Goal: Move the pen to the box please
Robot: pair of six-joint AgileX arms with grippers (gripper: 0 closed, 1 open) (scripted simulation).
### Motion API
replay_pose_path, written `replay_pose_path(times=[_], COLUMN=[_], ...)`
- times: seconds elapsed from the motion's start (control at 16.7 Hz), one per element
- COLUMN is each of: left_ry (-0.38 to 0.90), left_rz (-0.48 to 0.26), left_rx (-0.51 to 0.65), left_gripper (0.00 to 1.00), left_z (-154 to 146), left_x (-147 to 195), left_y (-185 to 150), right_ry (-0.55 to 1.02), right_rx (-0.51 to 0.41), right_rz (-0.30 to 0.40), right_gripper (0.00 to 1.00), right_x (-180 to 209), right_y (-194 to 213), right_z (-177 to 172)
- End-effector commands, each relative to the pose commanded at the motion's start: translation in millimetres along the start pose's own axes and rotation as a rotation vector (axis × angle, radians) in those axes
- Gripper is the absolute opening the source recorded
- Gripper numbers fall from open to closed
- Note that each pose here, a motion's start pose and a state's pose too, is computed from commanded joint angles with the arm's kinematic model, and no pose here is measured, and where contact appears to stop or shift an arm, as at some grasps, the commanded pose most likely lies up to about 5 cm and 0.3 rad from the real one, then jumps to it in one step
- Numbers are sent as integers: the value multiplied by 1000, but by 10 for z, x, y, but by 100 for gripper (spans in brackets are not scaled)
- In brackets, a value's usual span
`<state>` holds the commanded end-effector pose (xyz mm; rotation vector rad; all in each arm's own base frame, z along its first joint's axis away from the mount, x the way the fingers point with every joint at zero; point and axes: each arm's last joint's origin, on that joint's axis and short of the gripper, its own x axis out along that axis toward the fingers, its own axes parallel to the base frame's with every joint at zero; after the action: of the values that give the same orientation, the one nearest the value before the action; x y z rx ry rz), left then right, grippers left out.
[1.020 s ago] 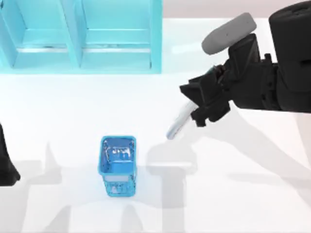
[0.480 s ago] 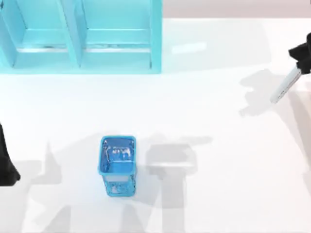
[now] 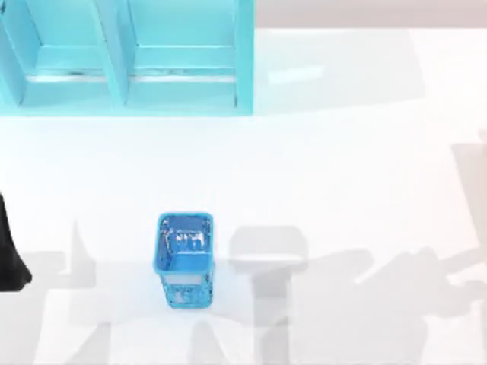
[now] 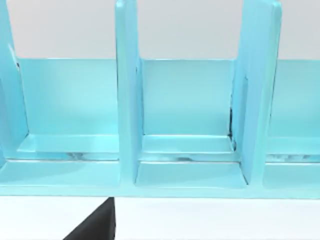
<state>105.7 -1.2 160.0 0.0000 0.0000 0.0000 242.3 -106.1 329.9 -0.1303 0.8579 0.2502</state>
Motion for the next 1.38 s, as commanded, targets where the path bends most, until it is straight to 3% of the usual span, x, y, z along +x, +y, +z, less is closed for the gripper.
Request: replay_pose_path(times=[0.48,1.02,1.26,1.38], left_ry=[0,0,0,0], left_rz=[0,0,0,0], left_rx=[0,0,0,0], left_gripper=[100,100,100,100], left_z=[0,0,0,0], left_x=[0,0,0,0], left_y=[0,0,0,0], right_ry=[25,17,19,19], right_rx=[19,16,16,16], right_rz=[-17,-25,-23,-23], right_gripper=[0,0,0,15], right_x=[-123,428,439,439], right_y=[-91,-89,-88,-88], right_z=[-115,-364,-367,-367])
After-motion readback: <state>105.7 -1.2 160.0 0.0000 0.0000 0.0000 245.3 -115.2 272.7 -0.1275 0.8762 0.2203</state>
